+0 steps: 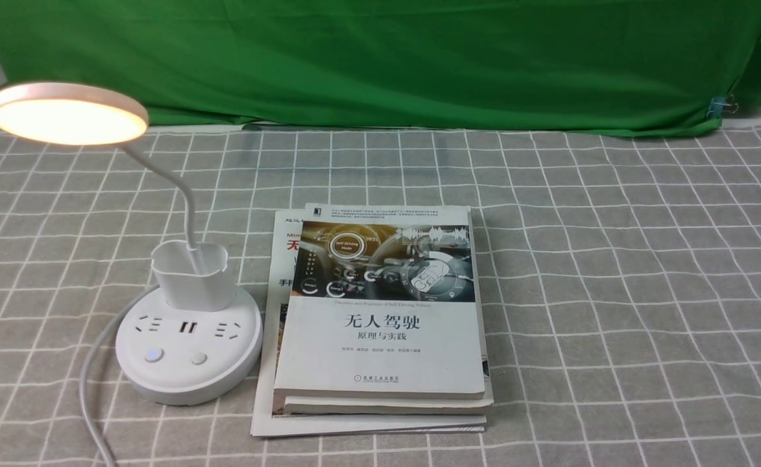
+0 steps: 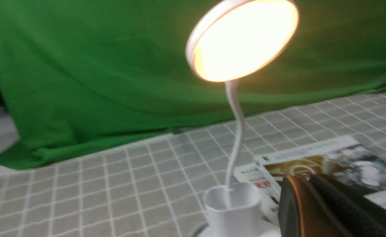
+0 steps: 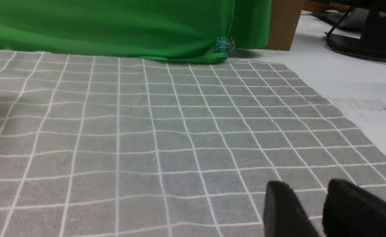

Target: Turn on the desk lamp on the grey coffee tablecloth with your hand.

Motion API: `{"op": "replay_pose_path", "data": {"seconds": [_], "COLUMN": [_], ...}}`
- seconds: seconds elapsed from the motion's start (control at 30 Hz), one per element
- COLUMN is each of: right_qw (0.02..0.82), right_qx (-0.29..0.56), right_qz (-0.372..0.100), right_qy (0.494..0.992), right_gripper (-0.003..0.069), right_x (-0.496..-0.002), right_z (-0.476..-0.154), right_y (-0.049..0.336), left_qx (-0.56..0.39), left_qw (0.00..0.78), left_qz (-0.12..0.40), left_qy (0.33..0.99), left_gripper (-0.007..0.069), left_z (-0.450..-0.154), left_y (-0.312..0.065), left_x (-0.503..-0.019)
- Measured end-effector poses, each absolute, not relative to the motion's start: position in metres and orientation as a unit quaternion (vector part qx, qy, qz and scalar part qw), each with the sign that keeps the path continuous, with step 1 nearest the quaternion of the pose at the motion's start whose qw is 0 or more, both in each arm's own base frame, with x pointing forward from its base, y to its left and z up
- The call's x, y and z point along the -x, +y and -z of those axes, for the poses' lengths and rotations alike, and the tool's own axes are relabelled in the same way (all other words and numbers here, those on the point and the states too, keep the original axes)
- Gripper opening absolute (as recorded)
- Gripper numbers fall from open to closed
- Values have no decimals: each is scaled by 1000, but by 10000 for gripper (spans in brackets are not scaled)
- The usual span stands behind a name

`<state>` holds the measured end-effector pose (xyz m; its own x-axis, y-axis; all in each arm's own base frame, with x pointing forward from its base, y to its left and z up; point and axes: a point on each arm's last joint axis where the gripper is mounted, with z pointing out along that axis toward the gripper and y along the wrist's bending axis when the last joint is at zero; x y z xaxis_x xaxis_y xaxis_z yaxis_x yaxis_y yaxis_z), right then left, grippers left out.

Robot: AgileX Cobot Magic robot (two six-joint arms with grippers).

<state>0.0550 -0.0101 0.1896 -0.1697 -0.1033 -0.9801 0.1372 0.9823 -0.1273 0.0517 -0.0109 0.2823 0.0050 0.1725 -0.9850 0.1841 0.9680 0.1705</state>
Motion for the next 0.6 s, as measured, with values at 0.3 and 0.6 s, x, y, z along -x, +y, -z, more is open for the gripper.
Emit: {"op": "replay_pose_path", "data": {"seconds": [0.3, 0.6], "right_qw": [645, 644], "right_qx": [-11, -12], "right_qz": [93, 93], "right_qy": [759, 759], "right_gripper": [245, 245], "right_x": [-55, -55], "right_z": [-190, -190], "right_y": [-10, -10], "left_qx": [-90, -79], "left_qw": [672, 651], "left_qz": [-35, -30], "left_qy": [735, 754], "left_gripper": [18, 18], "left_z": [-197, -190], "left_y": [-4, -4], "left_x": [-56, -55]}}
